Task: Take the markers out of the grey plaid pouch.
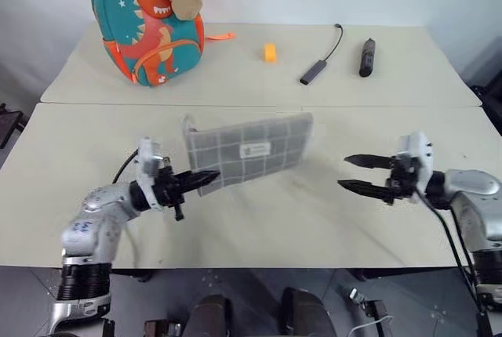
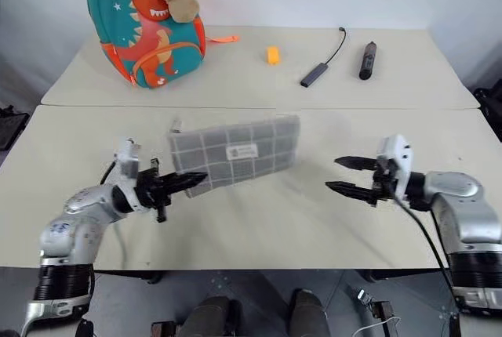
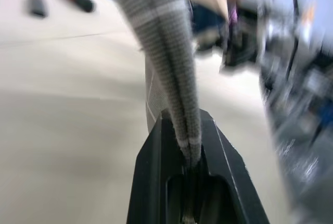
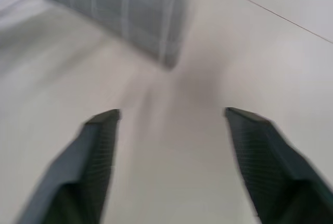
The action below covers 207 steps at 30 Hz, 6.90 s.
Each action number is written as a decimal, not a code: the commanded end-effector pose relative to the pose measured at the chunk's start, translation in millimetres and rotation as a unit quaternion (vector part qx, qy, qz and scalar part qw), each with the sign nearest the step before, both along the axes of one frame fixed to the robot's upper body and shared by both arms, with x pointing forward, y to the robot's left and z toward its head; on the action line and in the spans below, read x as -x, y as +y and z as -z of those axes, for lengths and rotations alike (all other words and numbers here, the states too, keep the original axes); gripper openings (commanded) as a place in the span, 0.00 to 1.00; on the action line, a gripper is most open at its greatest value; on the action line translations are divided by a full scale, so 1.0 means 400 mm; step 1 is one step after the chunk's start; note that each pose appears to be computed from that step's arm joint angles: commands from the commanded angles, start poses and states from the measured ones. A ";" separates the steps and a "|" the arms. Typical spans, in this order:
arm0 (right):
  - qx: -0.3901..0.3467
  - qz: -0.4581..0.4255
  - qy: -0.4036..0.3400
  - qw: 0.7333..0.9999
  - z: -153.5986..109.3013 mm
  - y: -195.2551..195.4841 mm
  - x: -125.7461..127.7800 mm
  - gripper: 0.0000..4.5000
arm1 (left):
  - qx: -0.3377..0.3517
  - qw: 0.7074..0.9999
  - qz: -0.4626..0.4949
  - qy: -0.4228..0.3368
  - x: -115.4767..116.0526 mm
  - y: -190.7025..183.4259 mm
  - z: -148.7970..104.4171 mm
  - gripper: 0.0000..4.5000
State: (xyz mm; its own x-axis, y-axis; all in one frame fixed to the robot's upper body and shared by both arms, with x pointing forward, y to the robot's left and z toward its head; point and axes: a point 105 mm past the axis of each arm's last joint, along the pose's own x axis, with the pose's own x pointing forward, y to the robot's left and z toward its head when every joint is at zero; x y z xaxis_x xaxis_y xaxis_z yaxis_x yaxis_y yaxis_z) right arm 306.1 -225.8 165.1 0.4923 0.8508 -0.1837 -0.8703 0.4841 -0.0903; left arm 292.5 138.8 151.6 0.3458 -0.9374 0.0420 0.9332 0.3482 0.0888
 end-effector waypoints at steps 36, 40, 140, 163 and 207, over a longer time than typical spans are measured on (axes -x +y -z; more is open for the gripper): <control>-0.133 -0.270 0.311 0.901 -0.127 0.394 0.093 0.99 | -0.111 0.942 0.043 -0.314 0.002 -0.163 0.093 0.00; -0.141 -0.279 0.311 0.897 -0.125 0.417 0.097 0.99 | -0.112 0.942 0.049 -0.312 0.004 -0.164 0.093 0.00; -0.221 0.046 0.049 0.973 -0.115 -0.002 -0.031 0.01 | 0.126 0.987 -0.053 0.079 0.002 -0.015 0.057 0.00; -0.017 0.103 0.124 0.987 -0.071 -0.215 0.160 0.72 | 0.100 0.982 0.140 0.077 0.089 -0.156 0.072 0.00; 0.183 -0.228 -0.047 0.955 -0.087 0.231 0.154 0.01 | 0.036 0.993 0.094 -0.066 0.063 -0.182 0.105 0.00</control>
State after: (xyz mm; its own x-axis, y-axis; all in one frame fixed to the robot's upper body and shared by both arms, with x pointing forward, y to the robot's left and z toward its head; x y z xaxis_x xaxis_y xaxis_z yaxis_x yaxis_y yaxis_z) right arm 247.3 -137.4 194.2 0.1091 0.8714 -0.4784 -0.9755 0.0014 -0.2199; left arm 270.3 67.8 101.5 0.1739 -0.9774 0.1202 0.9654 0.1933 0.1752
